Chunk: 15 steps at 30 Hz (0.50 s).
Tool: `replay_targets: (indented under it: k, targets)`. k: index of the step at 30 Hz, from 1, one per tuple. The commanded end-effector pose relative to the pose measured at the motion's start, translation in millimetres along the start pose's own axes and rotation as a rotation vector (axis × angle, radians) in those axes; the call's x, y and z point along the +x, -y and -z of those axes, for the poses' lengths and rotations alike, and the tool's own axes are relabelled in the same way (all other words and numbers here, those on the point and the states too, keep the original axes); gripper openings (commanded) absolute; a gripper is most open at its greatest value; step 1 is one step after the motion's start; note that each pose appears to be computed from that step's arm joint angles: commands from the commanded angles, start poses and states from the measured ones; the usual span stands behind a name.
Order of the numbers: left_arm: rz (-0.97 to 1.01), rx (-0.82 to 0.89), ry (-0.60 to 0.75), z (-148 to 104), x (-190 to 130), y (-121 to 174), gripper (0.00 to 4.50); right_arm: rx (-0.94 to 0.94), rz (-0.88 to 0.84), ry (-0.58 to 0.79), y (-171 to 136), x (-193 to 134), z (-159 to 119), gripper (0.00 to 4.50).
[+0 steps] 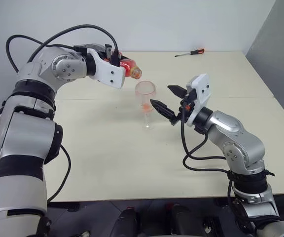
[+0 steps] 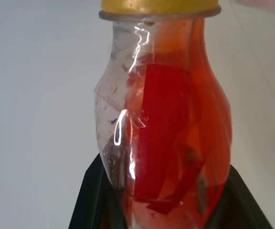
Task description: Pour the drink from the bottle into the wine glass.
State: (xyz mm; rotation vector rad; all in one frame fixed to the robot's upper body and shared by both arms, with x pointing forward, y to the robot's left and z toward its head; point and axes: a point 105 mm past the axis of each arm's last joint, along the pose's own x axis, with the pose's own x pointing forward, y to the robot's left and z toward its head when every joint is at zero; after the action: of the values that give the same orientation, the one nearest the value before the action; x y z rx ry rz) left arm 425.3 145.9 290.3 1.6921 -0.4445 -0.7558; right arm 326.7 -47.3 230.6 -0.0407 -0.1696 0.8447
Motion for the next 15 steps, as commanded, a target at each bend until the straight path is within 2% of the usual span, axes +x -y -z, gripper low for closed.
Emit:
replay_targets:
  k: [1, 15]
  targets:
    - [-0.086, 0.054, -0.016, 1.2, -12.1, -31.6, 1.13, -0.036, -0.017, 0.056, -3.2, 1.9, -14.7, 4.50]
    - [-0.083, 0.082, -0.028, 2.3, -14.2, -36.4, 1.13, -0.035, -0.020, 0.062, -3.5, 3.2, -14.4, 4.50]
